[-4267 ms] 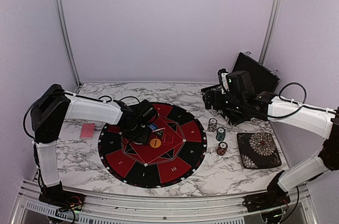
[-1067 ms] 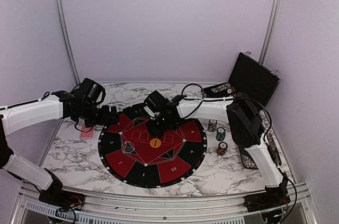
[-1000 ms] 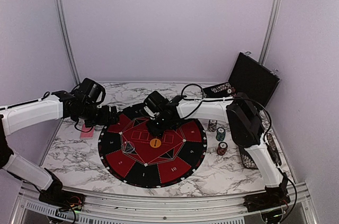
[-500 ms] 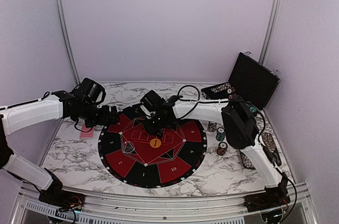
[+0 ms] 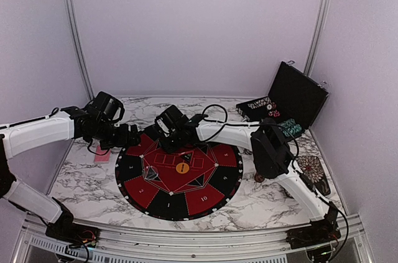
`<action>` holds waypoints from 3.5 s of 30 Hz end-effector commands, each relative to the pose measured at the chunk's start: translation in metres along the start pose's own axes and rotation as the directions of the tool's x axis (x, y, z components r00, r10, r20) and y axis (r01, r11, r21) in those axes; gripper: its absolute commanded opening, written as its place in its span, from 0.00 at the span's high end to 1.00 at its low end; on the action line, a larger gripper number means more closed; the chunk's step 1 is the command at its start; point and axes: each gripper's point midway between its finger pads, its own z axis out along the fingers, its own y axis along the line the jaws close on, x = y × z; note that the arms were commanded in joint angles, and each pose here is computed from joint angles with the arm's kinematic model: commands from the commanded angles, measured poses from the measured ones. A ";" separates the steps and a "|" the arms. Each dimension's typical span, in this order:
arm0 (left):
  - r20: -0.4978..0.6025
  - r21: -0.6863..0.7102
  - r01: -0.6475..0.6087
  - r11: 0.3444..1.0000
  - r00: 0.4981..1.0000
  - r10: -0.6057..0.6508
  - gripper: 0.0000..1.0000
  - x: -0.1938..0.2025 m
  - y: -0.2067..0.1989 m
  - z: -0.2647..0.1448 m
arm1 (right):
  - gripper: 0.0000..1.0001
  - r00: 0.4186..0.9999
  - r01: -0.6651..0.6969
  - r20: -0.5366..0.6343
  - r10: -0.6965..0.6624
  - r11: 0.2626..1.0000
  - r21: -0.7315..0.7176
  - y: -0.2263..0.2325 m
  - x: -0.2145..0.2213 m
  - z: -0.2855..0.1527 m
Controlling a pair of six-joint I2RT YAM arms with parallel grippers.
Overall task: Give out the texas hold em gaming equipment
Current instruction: Move the small blind button to position 4, then move the big blind button to position 10.
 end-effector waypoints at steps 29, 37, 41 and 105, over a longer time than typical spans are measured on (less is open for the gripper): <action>0.035 0.030 0.002 1.000 0.999 -0.003 0.01 -0.011 -0.007 -0.003 | 0.35 0.995 -0.007 0.100 0.012 0.999 -0.047 0.012 -0.055 -0.072; 0.040 0.034 0.002 0.999 0.999 -0.003 0.01 -0.014 -0.009 -0.001 | 0.42 0.998 -0.069 -0.008 0.069 0.993 -0.100 0.015 -0.011 -0.094; 0.033 0.038 0.000 0.999 0.999 -0.001 0.01 -0.015 -0.010 0.001 | 0.44 0.996 -0.076 -0.049 0.072 0.992 -0.102 0.020 0.011 -0.101; -0.014 0.044 0.017 0.999 1.000 -0.017 0.01 -0.009 -0.014 0.022 | 0.60 0.950 -0.094 -0.298 0.096 0.995 0.020 0.014 0.155 -0.105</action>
